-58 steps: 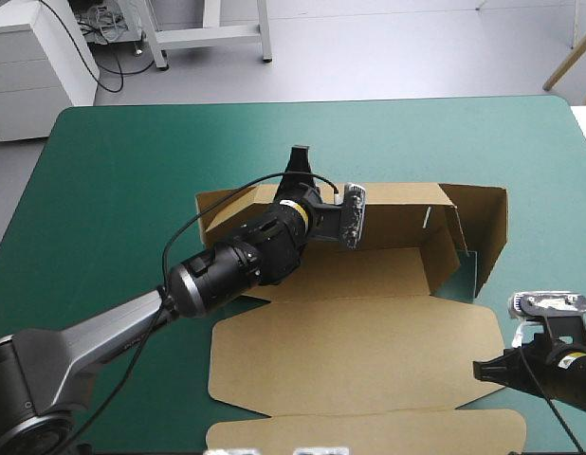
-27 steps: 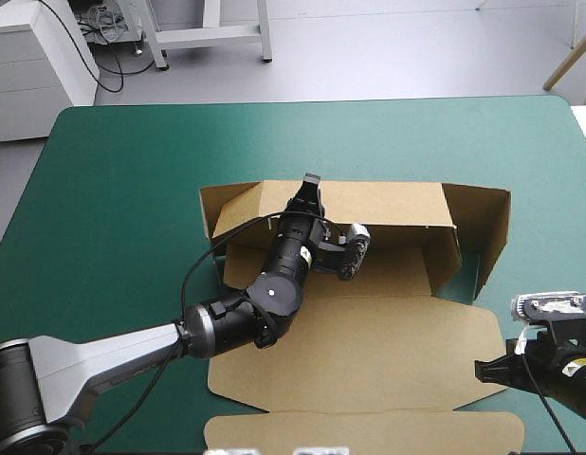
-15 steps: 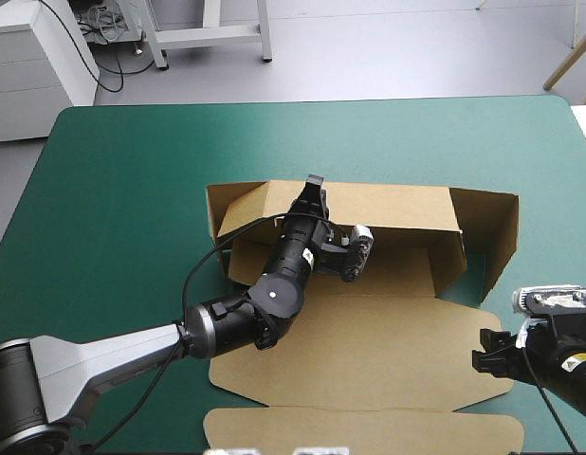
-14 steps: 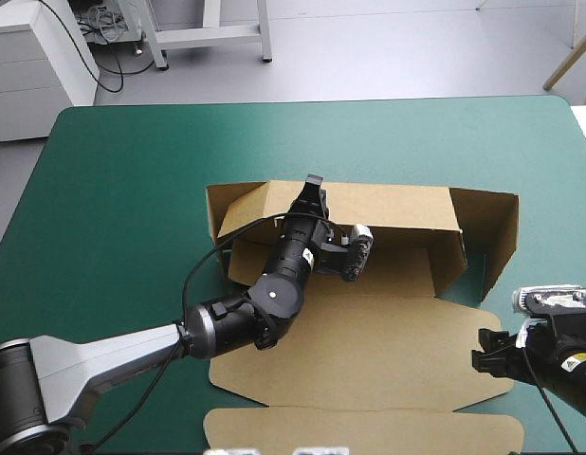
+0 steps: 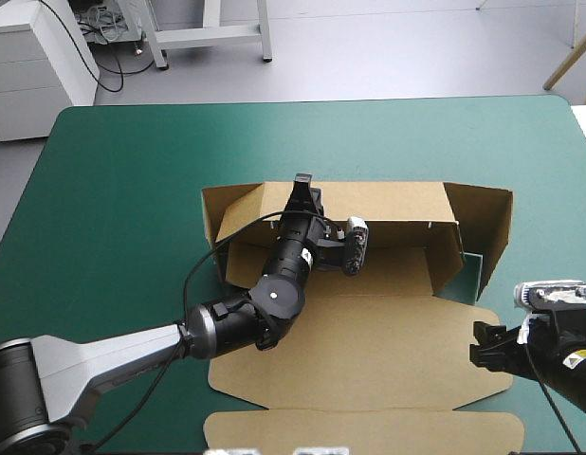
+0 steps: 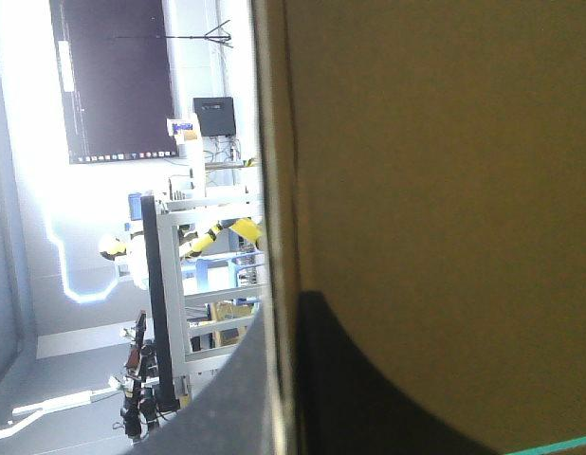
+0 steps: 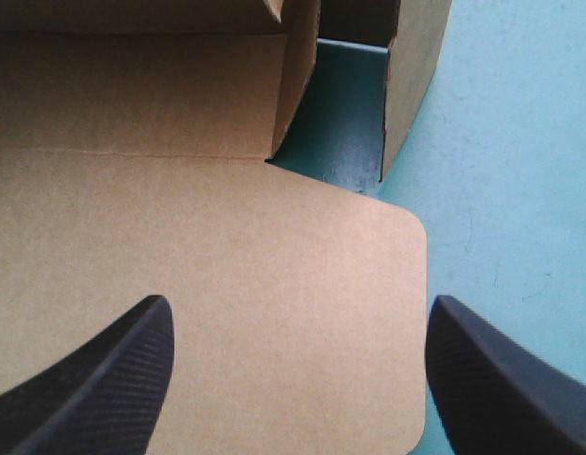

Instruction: Fold the box

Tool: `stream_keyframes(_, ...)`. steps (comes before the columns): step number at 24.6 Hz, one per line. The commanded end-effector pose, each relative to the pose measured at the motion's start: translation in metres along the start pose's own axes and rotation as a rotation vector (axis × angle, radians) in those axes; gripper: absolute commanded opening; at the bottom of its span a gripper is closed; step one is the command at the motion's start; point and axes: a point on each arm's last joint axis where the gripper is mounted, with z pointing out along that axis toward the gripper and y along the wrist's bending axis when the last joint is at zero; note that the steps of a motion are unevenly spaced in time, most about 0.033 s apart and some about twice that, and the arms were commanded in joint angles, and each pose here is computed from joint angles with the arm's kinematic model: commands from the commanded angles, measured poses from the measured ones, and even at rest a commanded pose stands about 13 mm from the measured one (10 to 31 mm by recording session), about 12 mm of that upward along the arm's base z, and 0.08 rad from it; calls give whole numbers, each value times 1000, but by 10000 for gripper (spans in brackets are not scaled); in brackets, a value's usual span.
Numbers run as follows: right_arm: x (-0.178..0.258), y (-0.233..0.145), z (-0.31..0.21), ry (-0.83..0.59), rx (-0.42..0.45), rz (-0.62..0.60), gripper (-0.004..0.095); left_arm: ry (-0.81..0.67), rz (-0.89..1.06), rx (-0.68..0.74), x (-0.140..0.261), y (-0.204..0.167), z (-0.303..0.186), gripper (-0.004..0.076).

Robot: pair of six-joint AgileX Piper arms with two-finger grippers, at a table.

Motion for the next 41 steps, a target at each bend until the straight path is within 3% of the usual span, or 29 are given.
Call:
stream_keyframes(1,-33,2,-21,-138,10,23,688,-2,-21,-94,1,25,-12,-10)
stream_keyframes(8,-129,-14,-25,-182,15,17,684,-2,-24,-94,1,25,-12,-10)
stream_keyframes(17,-238,-56,58,-111,-30,6,681,-10,-74,-93,1,25,-12,-10)
stream_keyframes(27,-246,-63,125,25,-137,30,671,-5,-76,-94,1,25,-12,-10)
stream_keyframes(35,-242,-64,145,86,-141,22,666,-3,-78,-93,2,25,-12,-10)
stream_keyframes(41,-230,-67,144,209,-114,-25,611,23,-173,-99,4,25,-12,-10)
